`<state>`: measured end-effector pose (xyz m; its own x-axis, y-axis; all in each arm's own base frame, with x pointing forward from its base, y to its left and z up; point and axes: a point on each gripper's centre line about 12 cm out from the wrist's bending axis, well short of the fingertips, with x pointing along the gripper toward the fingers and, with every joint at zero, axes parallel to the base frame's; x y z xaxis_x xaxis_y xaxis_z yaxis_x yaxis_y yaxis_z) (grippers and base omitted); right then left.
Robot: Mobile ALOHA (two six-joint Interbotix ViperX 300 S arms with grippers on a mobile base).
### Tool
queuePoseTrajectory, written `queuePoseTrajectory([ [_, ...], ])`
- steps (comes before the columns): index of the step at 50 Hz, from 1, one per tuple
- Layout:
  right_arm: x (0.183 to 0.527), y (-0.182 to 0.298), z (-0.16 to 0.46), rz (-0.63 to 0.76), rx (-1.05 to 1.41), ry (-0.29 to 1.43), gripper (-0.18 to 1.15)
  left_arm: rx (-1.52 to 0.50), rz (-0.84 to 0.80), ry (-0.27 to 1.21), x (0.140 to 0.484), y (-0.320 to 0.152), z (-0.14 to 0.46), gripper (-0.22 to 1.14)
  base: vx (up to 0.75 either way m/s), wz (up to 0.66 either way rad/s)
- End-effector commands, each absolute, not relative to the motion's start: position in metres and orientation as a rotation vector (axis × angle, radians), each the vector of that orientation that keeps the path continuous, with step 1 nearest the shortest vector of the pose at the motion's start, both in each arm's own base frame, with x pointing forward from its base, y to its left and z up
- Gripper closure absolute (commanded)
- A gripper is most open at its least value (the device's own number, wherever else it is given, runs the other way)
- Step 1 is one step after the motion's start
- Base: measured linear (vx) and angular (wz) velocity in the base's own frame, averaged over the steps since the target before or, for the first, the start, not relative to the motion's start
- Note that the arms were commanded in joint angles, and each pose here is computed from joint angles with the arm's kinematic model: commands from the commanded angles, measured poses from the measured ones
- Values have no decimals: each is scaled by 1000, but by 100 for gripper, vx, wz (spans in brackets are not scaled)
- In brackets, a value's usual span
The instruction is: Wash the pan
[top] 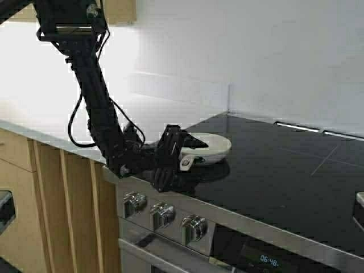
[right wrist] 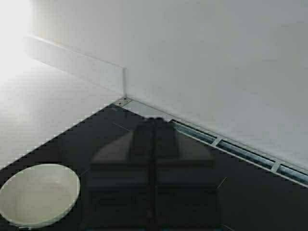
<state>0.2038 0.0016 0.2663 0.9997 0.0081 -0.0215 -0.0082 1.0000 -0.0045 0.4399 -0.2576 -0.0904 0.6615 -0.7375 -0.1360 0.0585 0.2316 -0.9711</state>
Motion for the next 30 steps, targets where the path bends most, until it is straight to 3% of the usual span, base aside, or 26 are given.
queuePoseTrajectory([
  [1,205,2,270,10,-8,11,90,-1257,-635,641,452,-266,-77,-7,-1,2],
  [5,206,2,269,10,-8,15,90,-1281,-628,646,453,-266,-77,2,-1,2],
  [8,206,2,269,10,-8,15,90,-1299,-622,653,453,-266,-76,18,-1,2],
  [11,207,2,268,10,-6,21,90,-1314,-620,661,451,-266,-77,44,-1,2],
  [15,207,2,269,10,-8,20,90,-1327,-619,662,449,-265,-74,94,-1,2],
  [17,207,2,269,10,-8,20,90,-1332,-614,658,448,-264,-73,107,0,1],
  [19,207,2,269,10,-8,20,90,-1337,-611,656,447,-263,-72,105,0,0],
  [25,207,2,270,10,-5,15,90,-1347,-611,655,442,-260,-66,82,0,0],
  [30,207,2,271,10,-3,15,90,-1355,-603,658,434,-256,-61,88,0,0],
])
